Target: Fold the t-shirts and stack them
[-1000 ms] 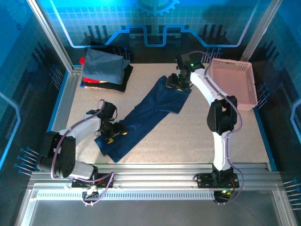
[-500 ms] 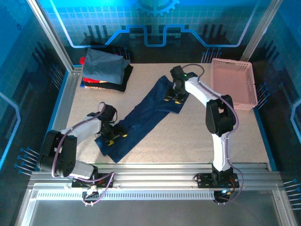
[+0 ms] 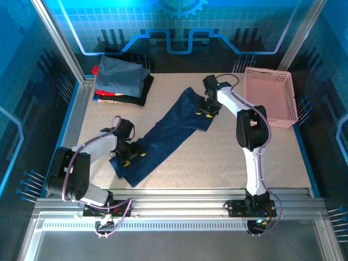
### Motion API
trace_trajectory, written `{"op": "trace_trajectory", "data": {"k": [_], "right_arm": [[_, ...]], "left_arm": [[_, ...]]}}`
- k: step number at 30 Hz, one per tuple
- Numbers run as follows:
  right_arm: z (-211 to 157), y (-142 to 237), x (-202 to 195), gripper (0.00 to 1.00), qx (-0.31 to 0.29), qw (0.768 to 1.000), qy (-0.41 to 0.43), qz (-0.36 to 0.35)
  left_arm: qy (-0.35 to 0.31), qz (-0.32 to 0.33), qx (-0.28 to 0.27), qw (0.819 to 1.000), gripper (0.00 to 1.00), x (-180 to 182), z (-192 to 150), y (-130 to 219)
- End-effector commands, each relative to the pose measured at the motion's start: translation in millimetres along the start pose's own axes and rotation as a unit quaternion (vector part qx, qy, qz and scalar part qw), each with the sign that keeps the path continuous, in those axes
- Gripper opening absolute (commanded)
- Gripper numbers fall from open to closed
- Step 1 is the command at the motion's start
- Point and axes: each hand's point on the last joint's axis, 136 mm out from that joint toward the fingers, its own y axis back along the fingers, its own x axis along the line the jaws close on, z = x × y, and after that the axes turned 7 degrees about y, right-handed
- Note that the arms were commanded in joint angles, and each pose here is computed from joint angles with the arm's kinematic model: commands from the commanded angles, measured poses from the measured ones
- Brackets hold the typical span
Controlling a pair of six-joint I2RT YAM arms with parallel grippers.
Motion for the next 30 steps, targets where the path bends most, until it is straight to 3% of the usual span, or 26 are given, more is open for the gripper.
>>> {"op": "trace_trajectory", "data": {"k": [1,11,20,25,30], "right_arm": [[-31,-20,-16,0.45,0.05,0.997,-0.046,-0.04],[-117,3,-59,0.48,0.07,0.985,-0.135,-0.077],[-213,13,-37,0.52,0.099,0.971,-0.212,-0.053],[-207,40,-22,0.55,0.075,0.973,-0.216,-0.025],[-176,83,-17,0.58,0.042,0.986,-0.161,-0.011]], "left_arm": [[-0.002,0.029,-0.021,0.999,0.75,6,19,-4],[-0.034,0.061,-0.032,0.997,0.75,7,48,-5],[-0.082,0.061,-0.045,0.994,0.74,-11,81,0],[-0.125,0.031,-0.069,0.989,0.75,-33,98,19],[-0.145,-0.047,-0.09,0.984,0.75,-71,100,60]]}}
